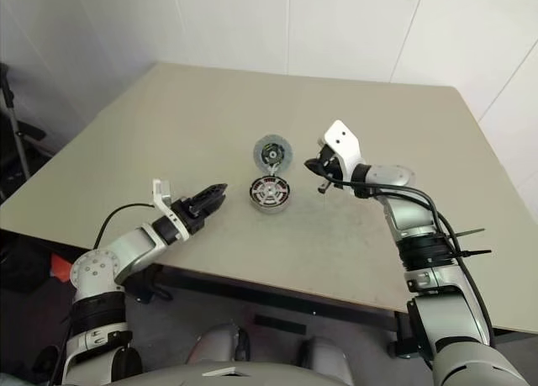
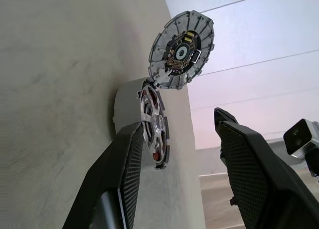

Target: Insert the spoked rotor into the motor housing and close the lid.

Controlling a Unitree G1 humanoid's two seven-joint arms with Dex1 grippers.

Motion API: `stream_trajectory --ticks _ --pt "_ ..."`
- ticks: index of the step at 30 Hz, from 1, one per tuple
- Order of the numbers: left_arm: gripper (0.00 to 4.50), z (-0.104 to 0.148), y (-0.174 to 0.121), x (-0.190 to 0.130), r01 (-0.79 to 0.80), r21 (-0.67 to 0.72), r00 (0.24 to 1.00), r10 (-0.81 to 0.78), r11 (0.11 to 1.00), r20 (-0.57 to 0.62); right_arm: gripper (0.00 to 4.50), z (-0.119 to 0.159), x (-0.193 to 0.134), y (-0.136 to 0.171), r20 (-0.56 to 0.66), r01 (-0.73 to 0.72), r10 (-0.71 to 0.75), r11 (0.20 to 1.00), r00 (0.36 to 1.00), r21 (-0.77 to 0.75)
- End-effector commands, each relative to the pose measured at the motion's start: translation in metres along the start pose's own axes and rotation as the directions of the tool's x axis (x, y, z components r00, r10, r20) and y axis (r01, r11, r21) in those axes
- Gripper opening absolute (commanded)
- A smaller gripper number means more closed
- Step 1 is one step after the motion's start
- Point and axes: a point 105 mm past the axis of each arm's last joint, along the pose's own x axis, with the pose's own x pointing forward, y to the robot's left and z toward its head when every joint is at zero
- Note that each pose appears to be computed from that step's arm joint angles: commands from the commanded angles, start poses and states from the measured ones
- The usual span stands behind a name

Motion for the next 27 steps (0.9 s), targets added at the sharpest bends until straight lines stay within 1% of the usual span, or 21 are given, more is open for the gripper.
stream_trajectory --ticks 1,4,7,9,14,21,23,26,27 --pt "2.56 0.011 -0.014 0.003 -0.024 0.211 0.998 0.012 0.977 0.059 0.0 0.009 0.009 0.022 0.033 -0.072 0.072 0.997 0.997 -0.001" --pt "2.56 0.017 -0.022 0.007 -0.073 0.404 0.995 0.037 0.912 0.096 0.0 -0.002 0.02 0.034 -0.008 -0.067 0.067 0.998 0.998 0.01" --pt "2.56 0.018 -0.039 0.012 -0.038 0.485 0.996 -0.008 0.874 0.093 0.0 -0.008 0.03 0.039 -0.013 -0.039 0.04 0.998 0.999 0.058" --pt "2.56 0.015 -0.038 0.014 -0.041 0.521 0.997 0.001 0.852 0.077 0.0 -0.008 0.033 0.04 -0.008 -0.032 0.032 0.997 0.999 0.071" --pt "2.56 0.007 -0.022 0.014 -0.073 0.543 0.997 0.051 0.836 0.056 0.0 -0.016 0.038 0.04 -0.029 -0.024 0.027 0.996 0.999 0.082" --pt "2.56 0.008 -0.018 0.015 -0.089 0.544 0.996 0.061 0.835 0.069 0.0 -0.047 0.046 0.052 -0.104 -0.019 0.031 0.993 0.994 0.119" --pt "2.56 0.009 -0.017 0.015 -0.094 0.543 0.995 0.065 0.835 0.072 0.0 -0.037 0.045 0.048 -0.069 -0.013 0.021 0.993 0.997 0.121" --pt "2.56 0.007 -0.013 0.015 -0.098 0.539 0.995 0.073 0.836 0.068 0.0 -0.021 0.041 0.041 -0.03 -0.014 0.016 0.997 0.999 0.081" --pt "2.56 0.006 -0.012 0.016 -0.098 0.538 0.995 0.074 0.837 0.066 0.0 -0.008 0.038 0.037 -0.003 -0.019 0.019 0.999 1.0 0.042"
